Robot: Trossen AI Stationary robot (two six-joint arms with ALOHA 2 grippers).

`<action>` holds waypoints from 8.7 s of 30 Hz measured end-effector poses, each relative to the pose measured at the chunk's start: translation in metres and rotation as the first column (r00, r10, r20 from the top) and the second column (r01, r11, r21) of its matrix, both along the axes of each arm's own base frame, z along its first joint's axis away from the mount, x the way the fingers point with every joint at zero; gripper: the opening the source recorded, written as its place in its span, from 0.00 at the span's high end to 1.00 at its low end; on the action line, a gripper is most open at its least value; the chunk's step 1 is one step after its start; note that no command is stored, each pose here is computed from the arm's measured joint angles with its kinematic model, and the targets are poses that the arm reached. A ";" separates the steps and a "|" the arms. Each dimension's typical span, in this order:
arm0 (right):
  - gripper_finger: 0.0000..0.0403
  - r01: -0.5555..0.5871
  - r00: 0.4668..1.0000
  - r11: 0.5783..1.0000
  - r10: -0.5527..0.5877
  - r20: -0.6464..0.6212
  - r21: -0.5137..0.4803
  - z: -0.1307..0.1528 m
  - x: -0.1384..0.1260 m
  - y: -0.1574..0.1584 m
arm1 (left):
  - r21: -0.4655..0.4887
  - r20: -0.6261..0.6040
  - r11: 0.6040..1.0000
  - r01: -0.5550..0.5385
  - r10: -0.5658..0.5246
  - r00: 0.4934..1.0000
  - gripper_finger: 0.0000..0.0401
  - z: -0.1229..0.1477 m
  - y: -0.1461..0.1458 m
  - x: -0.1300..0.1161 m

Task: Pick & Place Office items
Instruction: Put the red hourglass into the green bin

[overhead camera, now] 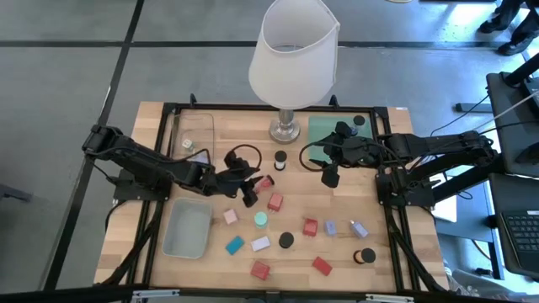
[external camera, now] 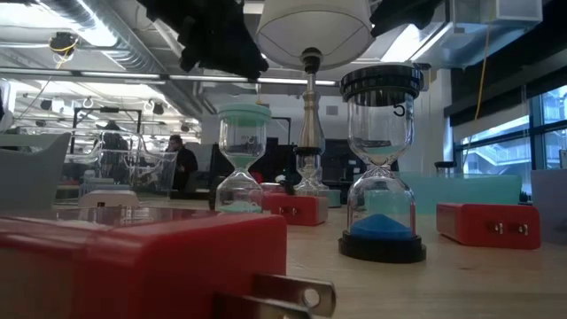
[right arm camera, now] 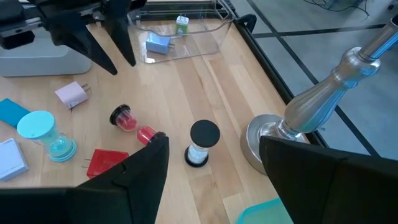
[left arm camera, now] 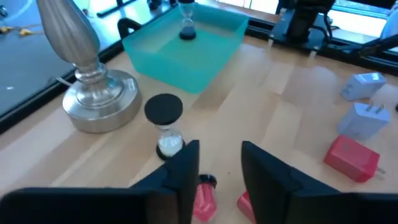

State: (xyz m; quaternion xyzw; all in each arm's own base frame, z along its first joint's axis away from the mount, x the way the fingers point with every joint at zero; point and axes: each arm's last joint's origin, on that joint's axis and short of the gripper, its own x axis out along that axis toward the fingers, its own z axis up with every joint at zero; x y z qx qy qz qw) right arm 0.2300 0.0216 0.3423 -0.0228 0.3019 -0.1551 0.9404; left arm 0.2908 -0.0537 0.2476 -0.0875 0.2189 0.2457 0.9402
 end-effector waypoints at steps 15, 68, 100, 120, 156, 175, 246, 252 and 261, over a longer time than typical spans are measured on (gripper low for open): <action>0.37 0.000 1.000 1.000 0.000 0.000 0.000 0.000 0.000 0.000 | -0.026 -0.154 0.992 0.124 -0.127 0.980 0.79 -0.011 -0.001 -0.006; 0.37 0.000 1.000 1.000 0.000 0.000 0.000 0.000 0.000 0.000 | 0.006 0.107 0.997 -0.071 0.070 0.992 0.30 -0.101 -0.022 -0.066; 0.37 0.000 1.000 1.000 0.000 0.001 0.000 0.000 0.000 0.000 | 0.016 -0.031 0.989 -0.146 0.147 0.989 0.13 -0.142 -0.031 -0.021; 0.37 0.000 1.000 1.000 0.000 0.003 0.001 0.000 0.000 0.000 | 0.007 -0.009 0.983 -0.183 0.183 0.983 0.13 -0.158 -0.030 -0.019; 0.37 0.000 1.000 1.000 0.000 0.002 0.000 0.000 0.000 0.000 | 0.017 -0.009 0.983 -0.185 0.185 0.983 0.48 -0.168 -0.029 -0.016; 0.37 0.000 1.000 1.000 0.000 0.004 0.001 0.000 0.000 0.000 | 0.121 0.081 0.976 -0.181 0.172 0.982 0.48 -0.124 -0.027 -0.016; 0.06 -0.416 0.909 0.900 0.417 -0.017 -0.127 -0.021 0.054 0.016 | 0.300 0.340 0.953 -0.036 -0.072 0.938 0.48 -0.040 -0.043 -0.019; 0.03 -0.431 0.901 0.898 0.434 0.014 -0.089 -0.021 0.056 0.018 | 0.298 0.345 0.954 -0.036 -0.072 0.936 0.48 -0.040 -0.043 -0.019; 0.03 -0.447 0.884 0.888 0.457 0.099 -0.104 -0.016 0.064 0.020 | 0.323 0.380 0.946 0.017 -0.146 0.913 0.48 -0.033 -0.044 -0.017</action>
